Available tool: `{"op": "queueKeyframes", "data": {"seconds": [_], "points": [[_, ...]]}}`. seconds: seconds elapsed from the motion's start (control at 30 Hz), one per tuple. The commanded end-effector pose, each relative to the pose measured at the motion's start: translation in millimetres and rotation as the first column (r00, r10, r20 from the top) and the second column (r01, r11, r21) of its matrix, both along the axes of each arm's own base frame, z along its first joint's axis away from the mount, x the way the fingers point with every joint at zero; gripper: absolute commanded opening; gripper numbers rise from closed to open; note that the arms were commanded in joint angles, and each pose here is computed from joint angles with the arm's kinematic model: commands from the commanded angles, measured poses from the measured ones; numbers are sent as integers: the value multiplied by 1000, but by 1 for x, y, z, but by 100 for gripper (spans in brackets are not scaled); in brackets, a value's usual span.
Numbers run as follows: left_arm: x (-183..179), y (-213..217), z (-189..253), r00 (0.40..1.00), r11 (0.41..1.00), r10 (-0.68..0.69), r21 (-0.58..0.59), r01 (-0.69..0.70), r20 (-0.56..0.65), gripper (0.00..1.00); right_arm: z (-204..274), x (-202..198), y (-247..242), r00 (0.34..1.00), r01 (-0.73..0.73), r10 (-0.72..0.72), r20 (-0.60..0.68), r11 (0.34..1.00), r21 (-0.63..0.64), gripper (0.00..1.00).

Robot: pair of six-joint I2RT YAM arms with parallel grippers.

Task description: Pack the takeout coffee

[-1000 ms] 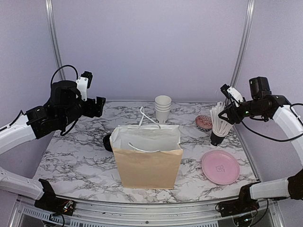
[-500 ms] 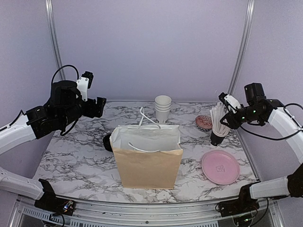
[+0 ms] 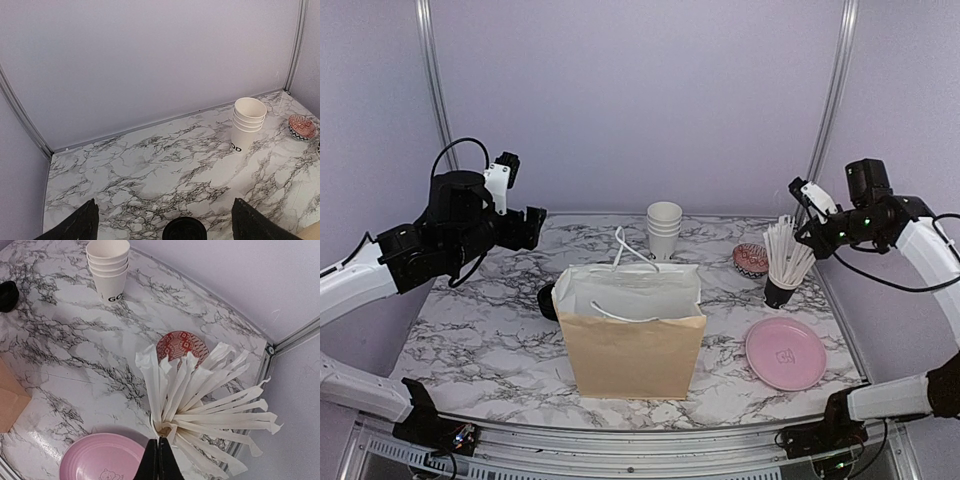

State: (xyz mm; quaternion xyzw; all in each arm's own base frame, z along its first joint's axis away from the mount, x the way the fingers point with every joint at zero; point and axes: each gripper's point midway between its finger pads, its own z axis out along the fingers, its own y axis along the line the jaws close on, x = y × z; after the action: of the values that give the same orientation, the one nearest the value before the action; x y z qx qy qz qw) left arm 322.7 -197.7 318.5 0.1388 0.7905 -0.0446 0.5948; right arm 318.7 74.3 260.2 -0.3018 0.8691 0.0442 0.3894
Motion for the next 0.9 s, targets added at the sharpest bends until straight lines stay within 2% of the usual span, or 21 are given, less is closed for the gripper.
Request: {"op": "queueKeyframes", "data": {"seconds": [0.0, 0.2, 0.33, 0.43, 0.57, 0.73, 0.77, 0.87], "points": [[3, -1, 5, 1000, 1000, 1, 3, -1, 19, 93, 60, -16, 5, 994, -28, 24, 103, 999, 39, 0], [7, -1, -1, 1000, 999, 10, 37, -11, 8, 93, 85, -34, 16, 985, -113, 104, 134, 992, 59, 0], [11, 1, -4, 1000, 999, 24, 48, -24, 3, 93, 110, -53, 38, 955, -267, 246, 168, 957, 114, 0], [12, 2, -5, 1000, 998, 27, 49, -27, 0, 93, 132, -71, 56, 911, -392, 359, 202, 907, 153, 0], [13, 6, -4, 999, 998, 35, 48, -35, 1, 93, 165, -98, 83, 817, -571, 514, 261, 785, 241, 0], [15, 11, -4, 999, 997, 54, 52, -54, 3, 93, 197, -118, 107, 698, -714, 634, 333, 648, 264, 0], [18, 13, -9, 997, 995, 72, 65, -72, -2, 93, 202, -125, 123, 630, -776, 697, 344, 580, 246, 0], [22, 14, -15, 996, 993, 86, 79, -85, -13, 93, 210, -139, 142, 544, -838, 757, 360, 477, 264, 0]]}}
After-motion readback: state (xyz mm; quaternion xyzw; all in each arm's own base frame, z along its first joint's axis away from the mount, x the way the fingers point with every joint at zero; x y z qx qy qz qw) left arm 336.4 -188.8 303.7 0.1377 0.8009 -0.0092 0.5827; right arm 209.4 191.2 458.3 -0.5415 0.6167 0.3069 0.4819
